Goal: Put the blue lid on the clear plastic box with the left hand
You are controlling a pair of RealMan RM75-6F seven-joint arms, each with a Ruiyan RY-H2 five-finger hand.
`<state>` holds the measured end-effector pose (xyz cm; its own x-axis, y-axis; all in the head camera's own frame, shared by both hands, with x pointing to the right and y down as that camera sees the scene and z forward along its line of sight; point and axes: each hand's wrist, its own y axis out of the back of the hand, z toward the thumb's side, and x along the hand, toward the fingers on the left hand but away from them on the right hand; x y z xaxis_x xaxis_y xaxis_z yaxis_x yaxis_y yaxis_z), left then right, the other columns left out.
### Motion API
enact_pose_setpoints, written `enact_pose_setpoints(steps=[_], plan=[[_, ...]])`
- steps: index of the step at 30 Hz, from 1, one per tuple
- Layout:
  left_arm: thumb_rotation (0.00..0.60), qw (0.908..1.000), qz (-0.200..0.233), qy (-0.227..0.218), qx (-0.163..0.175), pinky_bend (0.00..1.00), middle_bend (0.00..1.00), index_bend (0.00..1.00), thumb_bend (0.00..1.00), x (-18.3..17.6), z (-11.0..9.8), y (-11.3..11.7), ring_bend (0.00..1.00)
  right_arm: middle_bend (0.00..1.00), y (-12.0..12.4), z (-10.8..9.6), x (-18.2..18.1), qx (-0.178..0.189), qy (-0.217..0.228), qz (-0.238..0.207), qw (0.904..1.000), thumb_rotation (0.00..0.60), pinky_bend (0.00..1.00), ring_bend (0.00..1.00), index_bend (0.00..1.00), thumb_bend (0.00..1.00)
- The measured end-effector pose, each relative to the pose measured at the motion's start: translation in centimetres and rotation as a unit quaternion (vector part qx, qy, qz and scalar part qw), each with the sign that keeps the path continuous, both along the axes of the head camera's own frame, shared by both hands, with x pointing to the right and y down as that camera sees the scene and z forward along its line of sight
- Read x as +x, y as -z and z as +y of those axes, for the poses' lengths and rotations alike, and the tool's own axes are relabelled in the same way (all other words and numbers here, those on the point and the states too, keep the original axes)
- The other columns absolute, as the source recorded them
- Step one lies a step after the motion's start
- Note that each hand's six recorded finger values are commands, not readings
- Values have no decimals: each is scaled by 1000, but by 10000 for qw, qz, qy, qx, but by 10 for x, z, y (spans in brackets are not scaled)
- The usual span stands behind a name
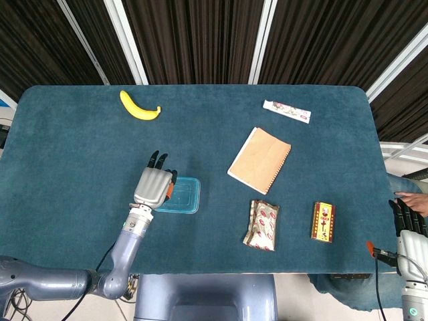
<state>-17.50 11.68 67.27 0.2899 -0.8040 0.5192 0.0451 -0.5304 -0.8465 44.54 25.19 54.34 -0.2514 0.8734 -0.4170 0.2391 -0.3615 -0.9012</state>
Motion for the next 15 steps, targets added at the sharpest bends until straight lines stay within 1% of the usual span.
enact_pose_setpoints(steps=[6,15], plan=[[600,9999,-94,-62,-55,0,571,635,561,0,4,-6,87,0,0,0,0,-7,-5,-4,10000,600,0,0,45,268],[600,9997,-75,-137,-202,0,571,635,561,4,11,-16,87,0,0,0,0,-17,-13,-7,10000,600,0,0,44,268]])
